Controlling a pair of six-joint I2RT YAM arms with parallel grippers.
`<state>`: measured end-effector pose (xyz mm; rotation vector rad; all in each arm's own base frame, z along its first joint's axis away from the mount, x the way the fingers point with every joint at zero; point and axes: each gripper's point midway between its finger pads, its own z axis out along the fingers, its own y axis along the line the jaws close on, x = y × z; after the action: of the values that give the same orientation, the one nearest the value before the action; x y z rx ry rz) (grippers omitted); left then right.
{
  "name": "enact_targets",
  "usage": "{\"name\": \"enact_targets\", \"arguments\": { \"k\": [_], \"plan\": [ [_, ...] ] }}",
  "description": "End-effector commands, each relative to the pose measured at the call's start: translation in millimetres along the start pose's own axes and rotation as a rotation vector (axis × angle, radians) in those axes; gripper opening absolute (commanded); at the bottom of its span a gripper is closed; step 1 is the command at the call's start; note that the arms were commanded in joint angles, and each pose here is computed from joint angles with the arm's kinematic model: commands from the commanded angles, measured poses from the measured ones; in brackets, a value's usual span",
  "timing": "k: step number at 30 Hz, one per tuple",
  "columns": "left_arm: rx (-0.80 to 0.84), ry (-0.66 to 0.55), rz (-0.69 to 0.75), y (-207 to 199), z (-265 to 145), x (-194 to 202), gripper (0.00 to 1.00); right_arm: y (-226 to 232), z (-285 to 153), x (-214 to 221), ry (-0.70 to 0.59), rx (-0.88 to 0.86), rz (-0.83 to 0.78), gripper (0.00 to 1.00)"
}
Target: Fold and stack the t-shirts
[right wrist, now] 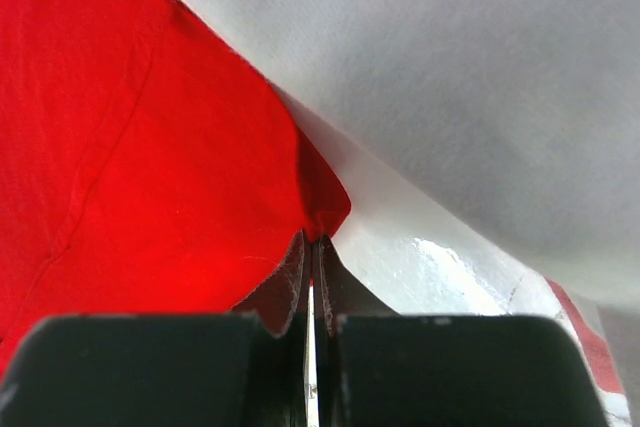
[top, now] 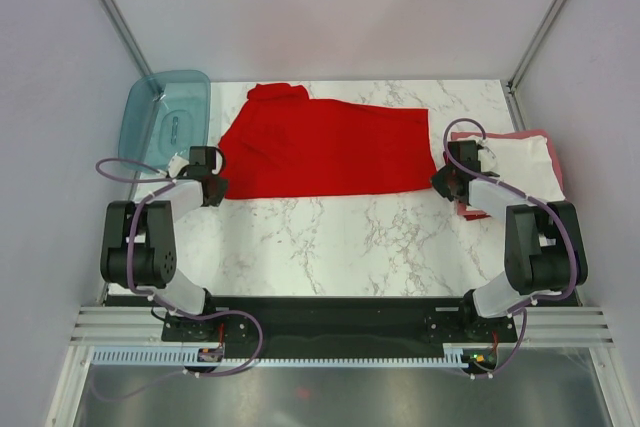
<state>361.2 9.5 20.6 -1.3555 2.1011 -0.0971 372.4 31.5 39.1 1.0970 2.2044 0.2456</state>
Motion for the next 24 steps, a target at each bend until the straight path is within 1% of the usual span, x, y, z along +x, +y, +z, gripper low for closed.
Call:
{"name": "enact_targets", "arguments": {
  "k": [1, 7, 10, 11, 12, 13, 14, 15, 16, 17, 18, 19, 20, 22, 23, 24],
  "plan": [
    [-0.033, -0.043, 0.004, 9.7, -10.1, -10.9, 0.02, 2.7, -3.0, -6.6, -0.025, -0.019, 0.0, 0.0],
    [0.069, -0.11, -0.027, -4.7, -52.8, -34.4, 0.02, 9.1, -13.4, -15.4, -0.043, -0.028, 0.004, 0.0],
    [0.097, -0.075, -0.052, -11.9, -63.1, -31.9, 0.02, 21.5, -19.2, -25.3, -0.038, -0.035, 0.017, 0.0],
    [0.117, -0.056, -0.065, -22.8, -70.3, -34.5, 0.02, 31.3, -26.0, -33.6, -0.039, -0.038, 0.018, 0.0],
    [0.093, -0.023, -0.068, -19.6, -74.1, -30.0, 0.02, 36.5, -30.7, -38.5, -0.041, -0.044, 0.02, 0.0],
    [0.105, -0.004, -0.088, -26.0, -80.3, -30.2, 0.02, 44.4, -38.8, -44.8, -0.046, -0.062, 0.029, 0.0],
    [0.148, 0.009, -0.101, -43.1, -93.1, -37.3, 0.02, 58.1, -50.7, -53.6, -0.045, -0.093, 0.036, 0.0],
    [0.135, 0.03, -0.105, -42.8, -101.8, -37.1, 0.02, 66.8, -59.3, -58.5, -0.045, -0.117, 0.043, 0.0],
    [0.172, 0.023, -0.113, -52.2, -116.7, -44.7, 0.02, 86.3, -77.4, -75.0, -0.073, -0.172, 0.054, 0.0],
    [0.219, 0.01, -0.122, -68.0, -135.8, -57.5, 0.02, 89.2, -87.4, -76.7, -0.059, -0.175, 0.057, 0.0],
    [0.245, -0.002, -0.126, -74.0, -150.5, -64.8, 0.02, 95.9, -97.2, -81.8, -0.062, -0.192, 0.058, 0.0],
    [0.24, -0.003, -0.12, -71.9, -162.4, -68.5, 0.02, 111.8, -117.6, -96.4, -0.091, -0.241, 0.061, 0.0],
    [0.304, -0.043, -0.128, -83.2, -189.3, -84.3, 0.02, 112.1, -126.0, -97.3, -0.084, -0.239, 0.055, 0.0],
    [0.318, -0.064, -0.113, -79.2, -207.8, -90.4, 0.02, 113.7, -147.6, -104.5, -0.109, -0.263, 0.059, 0.0],
    [0.341, -0.093, -0.118, -76.7, -221.7, -96.4, 0.02, 111.8, -151.9, -103.8, -0.116, -0.268, 0.059, 0.0],
    [0.334, -0.1, -0.104, -71.5, -224.7, -96.4, 0.02, 106.8, -153.4, -103.2, -0.122, -0.263, 0.062, 0.0]
  ]
}}
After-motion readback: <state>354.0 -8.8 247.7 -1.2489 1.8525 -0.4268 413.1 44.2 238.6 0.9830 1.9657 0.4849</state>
